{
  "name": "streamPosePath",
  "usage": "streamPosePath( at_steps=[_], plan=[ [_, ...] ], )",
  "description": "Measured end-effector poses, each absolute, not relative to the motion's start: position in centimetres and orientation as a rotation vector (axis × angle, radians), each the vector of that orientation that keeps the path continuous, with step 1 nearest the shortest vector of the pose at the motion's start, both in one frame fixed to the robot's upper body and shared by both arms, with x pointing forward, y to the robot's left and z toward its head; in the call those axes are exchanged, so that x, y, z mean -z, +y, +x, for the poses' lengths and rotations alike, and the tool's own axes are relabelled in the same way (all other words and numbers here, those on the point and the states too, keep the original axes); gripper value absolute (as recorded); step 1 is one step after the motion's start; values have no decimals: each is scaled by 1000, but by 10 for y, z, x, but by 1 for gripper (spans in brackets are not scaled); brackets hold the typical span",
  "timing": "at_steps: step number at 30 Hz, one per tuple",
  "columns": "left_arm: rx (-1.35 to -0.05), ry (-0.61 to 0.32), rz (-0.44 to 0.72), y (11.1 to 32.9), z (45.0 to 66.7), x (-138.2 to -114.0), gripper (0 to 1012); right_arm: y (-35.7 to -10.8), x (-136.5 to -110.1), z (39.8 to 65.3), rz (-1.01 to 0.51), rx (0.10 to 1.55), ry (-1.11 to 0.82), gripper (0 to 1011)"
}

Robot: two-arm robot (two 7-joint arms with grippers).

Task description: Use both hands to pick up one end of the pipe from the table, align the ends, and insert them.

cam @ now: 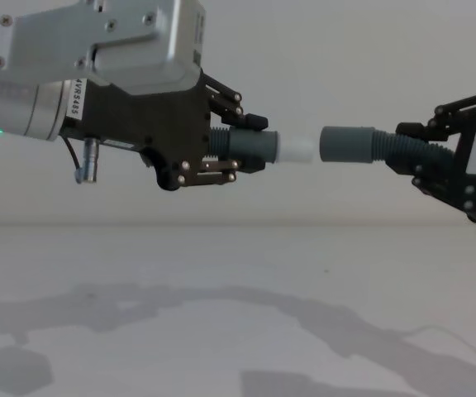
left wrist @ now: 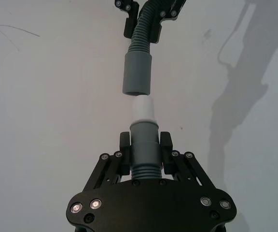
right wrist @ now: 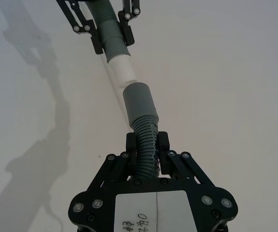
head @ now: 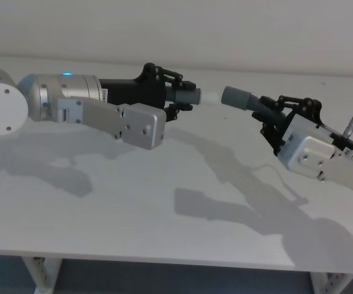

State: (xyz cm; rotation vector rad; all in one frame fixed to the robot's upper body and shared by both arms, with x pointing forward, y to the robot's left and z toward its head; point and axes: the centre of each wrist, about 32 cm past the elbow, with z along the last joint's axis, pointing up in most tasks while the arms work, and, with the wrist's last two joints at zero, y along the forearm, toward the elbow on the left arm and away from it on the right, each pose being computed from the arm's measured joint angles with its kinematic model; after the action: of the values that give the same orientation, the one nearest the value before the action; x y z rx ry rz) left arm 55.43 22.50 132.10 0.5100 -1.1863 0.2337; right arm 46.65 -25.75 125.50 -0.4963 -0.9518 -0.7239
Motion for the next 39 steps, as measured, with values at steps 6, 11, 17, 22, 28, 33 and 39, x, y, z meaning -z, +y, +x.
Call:
streamPosePath(
  at_steps=[6, 11, 17, 22, 28, 33, 39],
  plan=[
    [-234, -1186, 510, 225, 554, -1321, 354, -259, -1256, 463, -500, 711, -963, 251],
    [-234, -1186, 510, 225, 554, -1321, 354, -258, -1256, 462, -503, 703, -968, 251],
    [-234, -1186, 510, 225, 554, -1321, 354, -256, -1256, 461, -507, 698, -970, 251],
    [-234, -1186, 510, 225, 554, -1321, 354, -252, -1257, 462, -509, 700, -969, 252],
    [-234, -1186, 510, 225, 554, -1321, 354, -250, -1258, 463, -508, 704, -967, 251],
    [-234, -1186, 510, 225, 554, -1321, 354, -249, -1258, 463, -506, 704, -966, 252],
    [-234, -1186, 510, 225, 554, -1321, 354, -248, -1258, 464, -507, 704, -964, 252]
  ],
)
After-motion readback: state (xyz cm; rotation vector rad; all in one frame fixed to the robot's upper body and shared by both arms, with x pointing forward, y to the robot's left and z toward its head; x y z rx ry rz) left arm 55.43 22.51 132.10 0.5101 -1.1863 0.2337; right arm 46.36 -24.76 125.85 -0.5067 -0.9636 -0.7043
